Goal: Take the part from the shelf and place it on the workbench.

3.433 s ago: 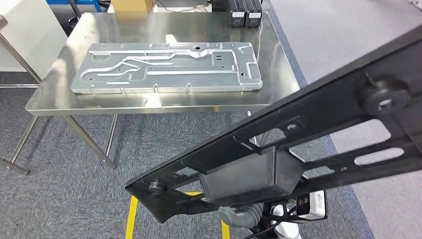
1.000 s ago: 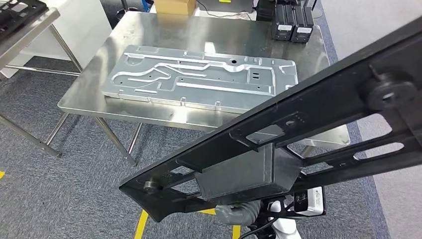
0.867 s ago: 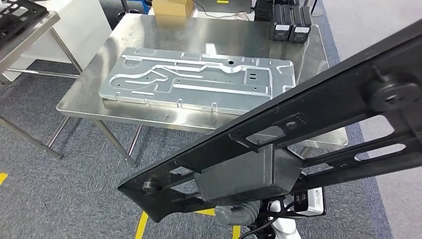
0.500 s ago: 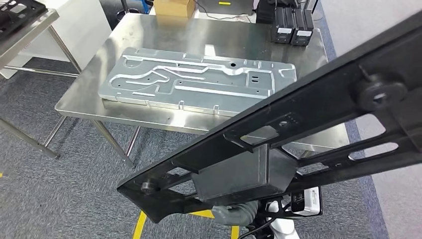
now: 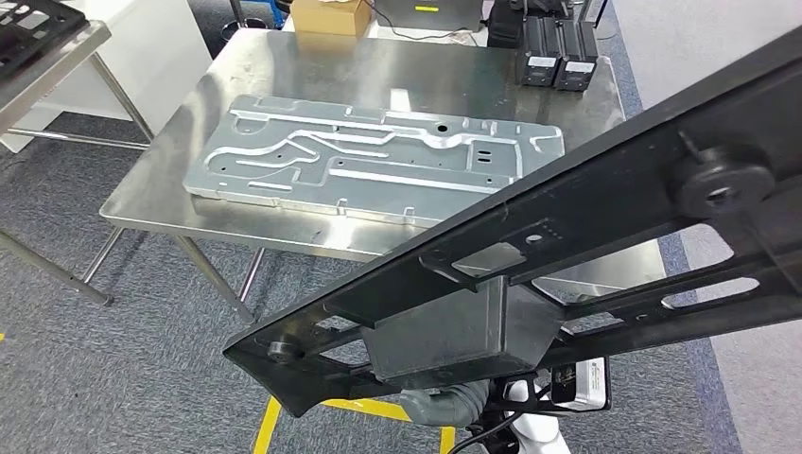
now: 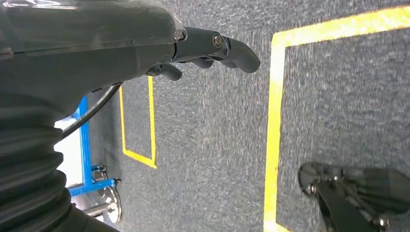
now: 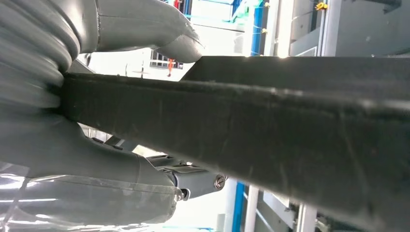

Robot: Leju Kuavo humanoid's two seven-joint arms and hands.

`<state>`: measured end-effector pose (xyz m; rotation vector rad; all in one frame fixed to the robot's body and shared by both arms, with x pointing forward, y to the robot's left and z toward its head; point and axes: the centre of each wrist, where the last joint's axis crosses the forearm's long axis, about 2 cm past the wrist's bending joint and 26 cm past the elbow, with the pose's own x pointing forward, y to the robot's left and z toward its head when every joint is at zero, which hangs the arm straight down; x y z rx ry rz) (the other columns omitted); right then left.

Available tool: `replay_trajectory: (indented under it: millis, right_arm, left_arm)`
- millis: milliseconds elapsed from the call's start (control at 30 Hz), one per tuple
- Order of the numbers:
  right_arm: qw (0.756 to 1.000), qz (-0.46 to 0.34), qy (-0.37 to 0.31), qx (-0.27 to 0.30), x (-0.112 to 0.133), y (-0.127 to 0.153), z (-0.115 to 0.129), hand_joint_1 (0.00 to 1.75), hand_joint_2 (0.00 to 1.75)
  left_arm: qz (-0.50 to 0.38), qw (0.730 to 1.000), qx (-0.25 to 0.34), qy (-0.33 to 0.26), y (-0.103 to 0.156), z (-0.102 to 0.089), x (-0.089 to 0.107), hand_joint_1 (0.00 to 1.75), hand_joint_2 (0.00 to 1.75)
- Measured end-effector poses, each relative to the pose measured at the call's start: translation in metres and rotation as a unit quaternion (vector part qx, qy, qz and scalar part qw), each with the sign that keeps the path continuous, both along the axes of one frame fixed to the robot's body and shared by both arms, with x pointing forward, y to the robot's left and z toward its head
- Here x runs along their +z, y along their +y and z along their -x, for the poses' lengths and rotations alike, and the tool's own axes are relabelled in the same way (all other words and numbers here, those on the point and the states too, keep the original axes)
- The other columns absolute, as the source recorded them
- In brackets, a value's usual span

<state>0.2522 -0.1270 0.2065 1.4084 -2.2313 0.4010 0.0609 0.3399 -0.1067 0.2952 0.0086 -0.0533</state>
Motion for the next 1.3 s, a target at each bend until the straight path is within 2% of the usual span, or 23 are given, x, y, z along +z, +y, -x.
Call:
replay_trajectory:
  millis: [633, 1300]
  right_arm:
    - [0.993, 0.009, -0.11, 0.027, 0.044, 0.012, -0.009, 1.75, 1.75]
    - [0.992, 0.02, -0.117, 0.053, 0.055, 0.024, -0.009, 1.75, 1.75]
  left_arm:
    - [0.003, 1.0, 0.006, 0.009, -0.003, 0.002, -0.001, 0.0, 1.75]
    - [0.006, 1.0, 0.019, 0.01, -0.011, 0.002, -0.001, 0.0, 1.75]
